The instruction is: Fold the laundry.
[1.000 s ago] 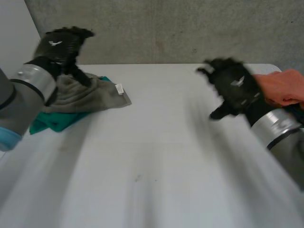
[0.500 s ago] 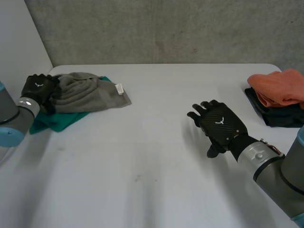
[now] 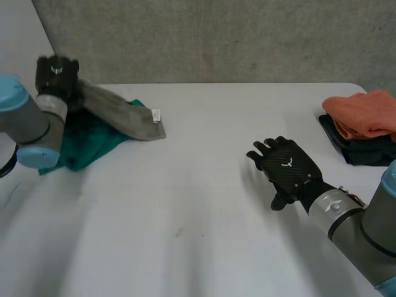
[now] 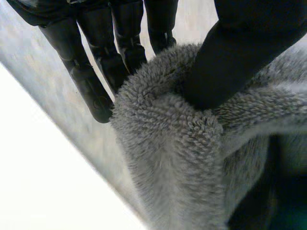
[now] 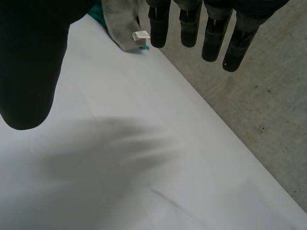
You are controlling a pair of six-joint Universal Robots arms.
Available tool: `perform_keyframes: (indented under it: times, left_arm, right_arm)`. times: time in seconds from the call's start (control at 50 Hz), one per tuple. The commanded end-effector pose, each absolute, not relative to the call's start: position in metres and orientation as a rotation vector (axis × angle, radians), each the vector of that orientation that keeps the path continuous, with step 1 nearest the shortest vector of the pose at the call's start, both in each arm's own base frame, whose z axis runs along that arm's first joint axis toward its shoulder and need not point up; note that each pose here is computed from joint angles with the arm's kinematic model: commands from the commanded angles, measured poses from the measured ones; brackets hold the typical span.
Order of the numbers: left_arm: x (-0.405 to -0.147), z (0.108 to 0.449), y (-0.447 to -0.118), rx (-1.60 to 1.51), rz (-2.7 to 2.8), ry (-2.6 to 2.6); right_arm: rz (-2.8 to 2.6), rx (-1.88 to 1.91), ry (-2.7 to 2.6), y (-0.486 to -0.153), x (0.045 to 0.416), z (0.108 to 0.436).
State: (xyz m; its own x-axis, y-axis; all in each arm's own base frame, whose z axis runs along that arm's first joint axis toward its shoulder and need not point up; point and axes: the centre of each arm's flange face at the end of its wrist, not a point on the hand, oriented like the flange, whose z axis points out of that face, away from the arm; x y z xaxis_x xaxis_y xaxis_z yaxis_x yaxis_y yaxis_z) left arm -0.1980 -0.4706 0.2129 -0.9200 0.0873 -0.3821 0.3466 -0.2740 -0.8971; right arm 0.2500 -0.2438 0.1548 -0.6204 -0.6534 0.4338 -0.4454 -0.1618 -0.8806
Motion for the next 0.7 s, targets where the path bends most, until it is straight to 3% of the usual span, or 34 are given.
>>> perform_keyframes:
  times: [0.02,0.1,0.2,0.32,0.42,0.5,0.7]
  left_arm:
    - [-0.254,0.274,-0.391,0.515,-2.612,1.871]
    - [-0.289,0.272,-0.329,0.591,-2.638,2.126]
    - [-0.329,0.228,-0.244,0.810,-2.391,2.590]
    - [-0.346,0.174,-0.192,1.027,-1.951,2.896]
    - [-0.343,0.170,-0.183,1.072,-1.833,2.951]
    - [-0.330,0.200,-0.197,0.978,-1.985,2.875]
    - [-0.298,0.232,-0.225,0.807,-2.124,2.733]
  right_arm:
    - [-1.917,-1.252,1.952,-0.248,0.247,0.156]
    - [-1.971,-1.182,2.038,-0.257,0.239,0.158]
    - [-2.029,-1.121,2.109,-0.269,0.227,0.161]
    - [-2.049,-1.094,2.133,-0.278,0.218,0.163]
    - [-2.052,-1.089,2.139,-0.281,0.216,0.164]
    - [-2.045,-1.098,2.127,-0.280,0.217,0.164]
    - [-1.932,-1.168,2.062,-0.268,0.225,0.159]
